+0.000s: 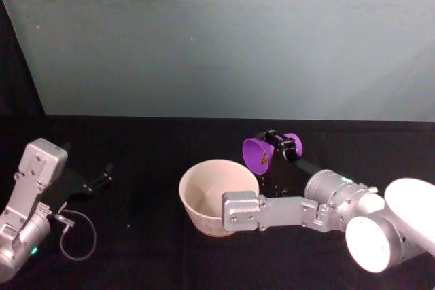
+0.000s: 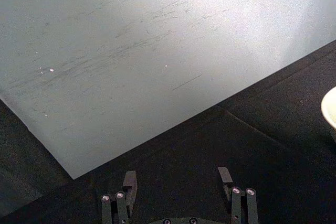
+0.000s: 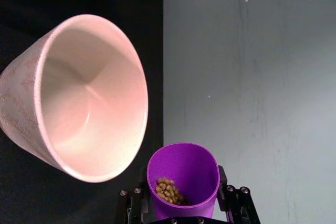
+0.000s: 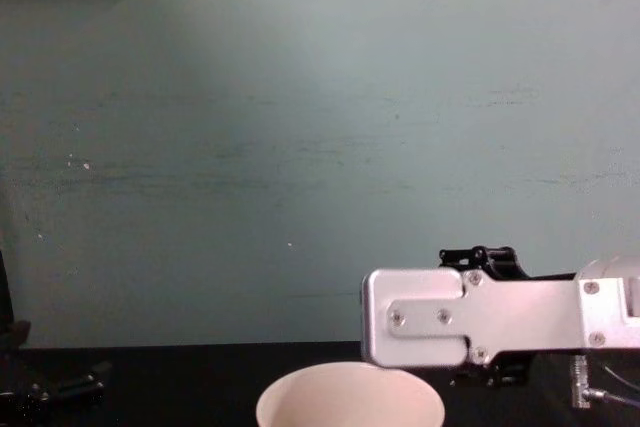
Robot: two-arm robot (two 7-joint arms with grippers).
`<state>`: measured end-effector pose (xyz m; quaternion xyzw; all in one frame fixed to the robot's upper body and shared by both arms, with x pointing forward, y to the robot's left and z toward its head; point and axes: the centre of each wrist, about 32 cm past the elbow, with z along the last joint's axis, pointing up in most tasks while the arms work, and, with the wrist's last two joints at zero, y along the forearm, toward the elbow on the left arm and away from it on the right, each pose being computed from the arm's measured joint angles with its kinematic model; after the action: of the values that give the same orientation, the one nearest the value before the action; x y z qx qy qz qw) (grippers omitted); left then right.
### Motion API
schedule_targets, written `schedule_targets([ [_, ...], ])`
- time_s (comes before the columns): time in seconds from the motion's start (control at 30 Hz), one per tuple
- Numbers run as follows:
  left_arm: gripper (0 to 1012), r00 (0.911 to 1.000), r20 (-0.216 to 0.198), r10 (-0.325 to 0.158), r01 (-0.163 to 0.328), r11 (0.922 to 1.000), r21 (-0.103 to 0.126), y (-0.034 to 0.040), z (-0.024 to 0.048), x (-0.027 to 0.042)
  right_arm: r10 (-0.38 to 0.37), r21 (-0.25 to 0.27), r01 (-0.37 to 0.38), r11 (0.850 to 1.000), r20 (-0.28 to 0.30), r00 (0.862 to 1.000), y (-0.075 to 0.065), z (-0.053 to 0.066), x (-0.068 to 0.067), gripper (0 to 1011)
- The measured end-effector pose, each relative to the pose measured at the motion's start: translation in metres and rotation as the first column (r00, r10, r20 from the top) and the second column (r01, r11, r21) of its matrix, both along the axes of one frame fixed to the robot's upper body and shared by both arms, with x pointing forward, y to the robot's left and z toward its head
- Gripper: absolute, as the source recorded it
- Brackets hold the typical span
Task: Pick up the cup and pour the mung beans from the cup into the bowl.
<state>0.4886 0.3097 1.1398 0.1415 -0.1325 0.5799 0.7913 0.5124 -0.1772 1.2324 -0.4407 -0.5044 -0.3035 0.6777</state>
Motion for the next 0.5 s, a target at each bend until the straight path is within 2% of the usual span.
schedule_targets([
  [0.3,1000,1.0,0.0,0.0,0.0,1.0,0.0,0.0,0.0,0.0,0.022,-0.089,-0.018,0.996,0.043,0.999,0.009,-0.003,-0.003,722],
  [0.5,1000,1.0,0.0,0.0,0.0,1.0,0.0,0.0,0.0,0.0,0.039,-0.17,-0.025,0.985,0.082,0.996,0.015,-0.008,-0.005,722],
])
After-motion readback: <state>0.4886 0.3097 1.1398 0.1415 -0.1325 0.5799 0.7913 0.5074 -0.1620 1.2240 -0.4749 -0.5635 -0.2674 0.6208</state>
